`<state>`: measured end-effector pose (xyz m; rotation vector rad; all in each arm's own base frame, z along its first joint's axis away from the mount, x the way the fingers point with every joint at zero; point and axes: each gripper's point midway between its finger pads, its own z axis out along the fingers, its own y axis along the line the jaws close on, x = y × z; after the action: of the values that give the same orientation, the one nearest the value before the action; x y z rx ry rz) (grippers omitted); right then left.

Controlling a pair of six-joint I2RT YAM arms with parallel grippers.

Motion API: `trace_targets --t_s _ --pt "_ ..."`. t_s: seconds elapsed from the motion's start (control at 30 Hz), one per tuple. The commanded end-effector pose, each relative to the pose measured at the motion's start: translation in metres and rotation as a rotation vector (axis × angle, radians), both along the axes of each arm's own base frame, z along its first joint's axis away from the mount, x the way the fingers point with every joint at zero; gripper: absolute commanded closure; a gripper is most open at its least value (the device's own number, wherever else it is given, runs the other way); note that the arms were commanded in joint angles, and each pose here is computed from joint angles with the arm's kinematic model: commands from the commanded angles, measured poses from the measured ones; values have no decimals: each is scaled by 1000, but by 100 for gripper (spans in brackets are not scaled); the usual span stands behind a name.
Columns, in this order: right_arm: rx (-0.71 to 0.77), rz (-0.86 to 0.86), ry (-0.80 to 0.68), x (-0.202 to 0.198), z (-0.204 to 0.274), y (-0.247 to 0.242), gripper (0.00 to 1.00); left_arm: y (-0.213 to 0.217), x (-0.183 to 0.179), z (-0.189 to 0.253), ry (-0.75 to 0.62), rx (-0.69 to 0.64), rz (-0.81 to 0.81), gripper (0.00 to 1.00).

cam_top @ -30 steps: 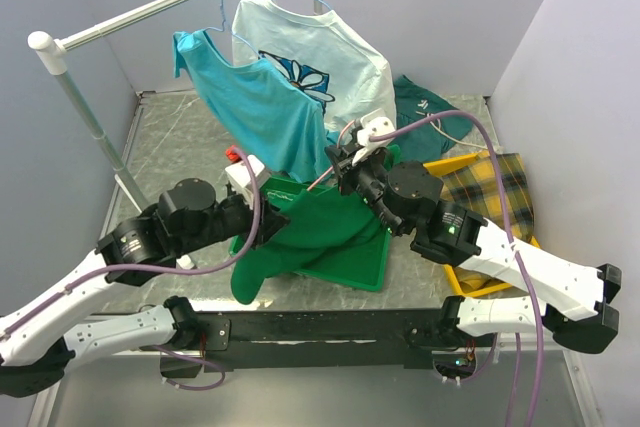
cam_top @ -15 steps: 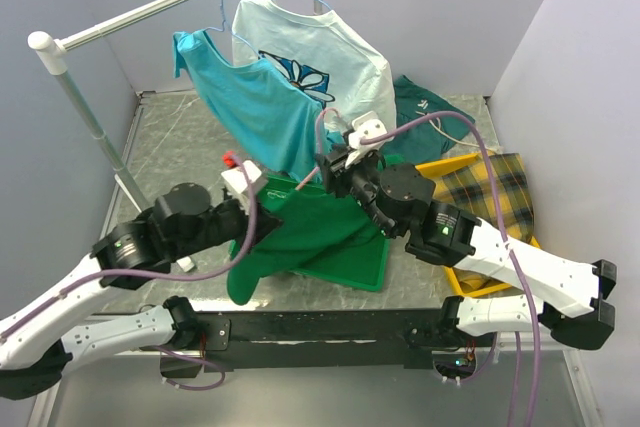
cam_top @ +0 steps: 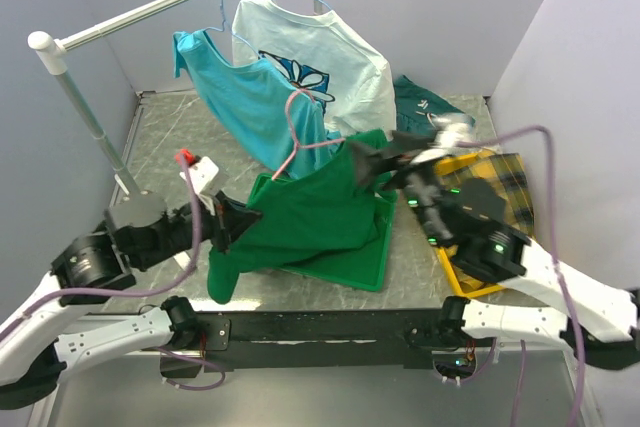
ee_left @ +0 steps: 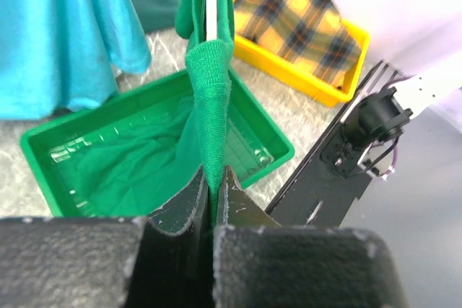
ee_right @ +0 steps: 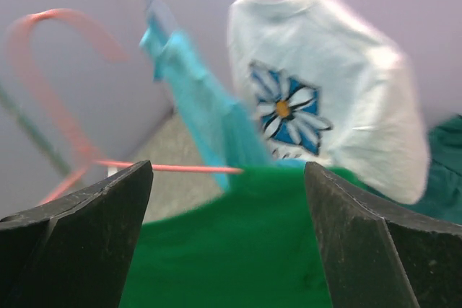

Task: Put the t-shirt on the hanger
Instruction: Place the hanger at the clothesline.

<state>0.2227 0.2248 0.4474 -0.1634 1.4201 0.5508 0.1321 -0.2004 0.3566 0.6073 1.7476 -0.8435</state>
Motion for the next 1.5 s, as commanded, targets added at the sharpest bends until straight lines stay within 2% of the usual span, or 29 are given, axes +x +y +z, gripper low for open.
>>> trace_targets --t_s 0.0,0.13,0.2,0.23,0.33,0.37,0.47,0.7,0.8,0.93,1.03,1.17,1.3,1.47 --pt "281 -230 17 15 12 -75 6 22 -7 85 -139 -155 23 99" --pt "318 -321 75 32 -15 -105 7 35 -14 121 -195 -171 21 99" --pt "325 -267 125 42 -39 -95 7 39 -19 137 -209 -175 7 99" --pt "327 -299 141 54 -50 -103 7 41 -21 142 -224 -172 -1 99" --pt "354 -256 258 80 -99 -94 8 50 -34 165 -259 -195 -33 99" --pt "360 -198 276 88 -106 -82 8 53 -36 169 -270 -200 -37 99" --pt "373 -163 343 105 -135 -71 10 62 -42 186 -296 -220 -39 99" --pt "410 -88 473 119 -191 -37 13 66 -53 209 -340 -274 -71 99" --pt "383 -72 511 117 -208 -16 13 66 -55 213 -350 -282 -86 99" --pt "365 -47 553 111 -225 15 14 69 -57 219 -356 -314 -77 99" --pt "326 15 568 85 -228 55 15 71 -56 221 -331 -349 -62 99" --pt "332 182 587 36 -226 111 16 82 -49 220 -291 -393 19 99" --pt "313 308 596 -1 -223 150 16 94 -44 204 -212 -399 96 99" --pt "284 431 615 -26 -223 190 16 120 -38 179 -124 -432 226 99"
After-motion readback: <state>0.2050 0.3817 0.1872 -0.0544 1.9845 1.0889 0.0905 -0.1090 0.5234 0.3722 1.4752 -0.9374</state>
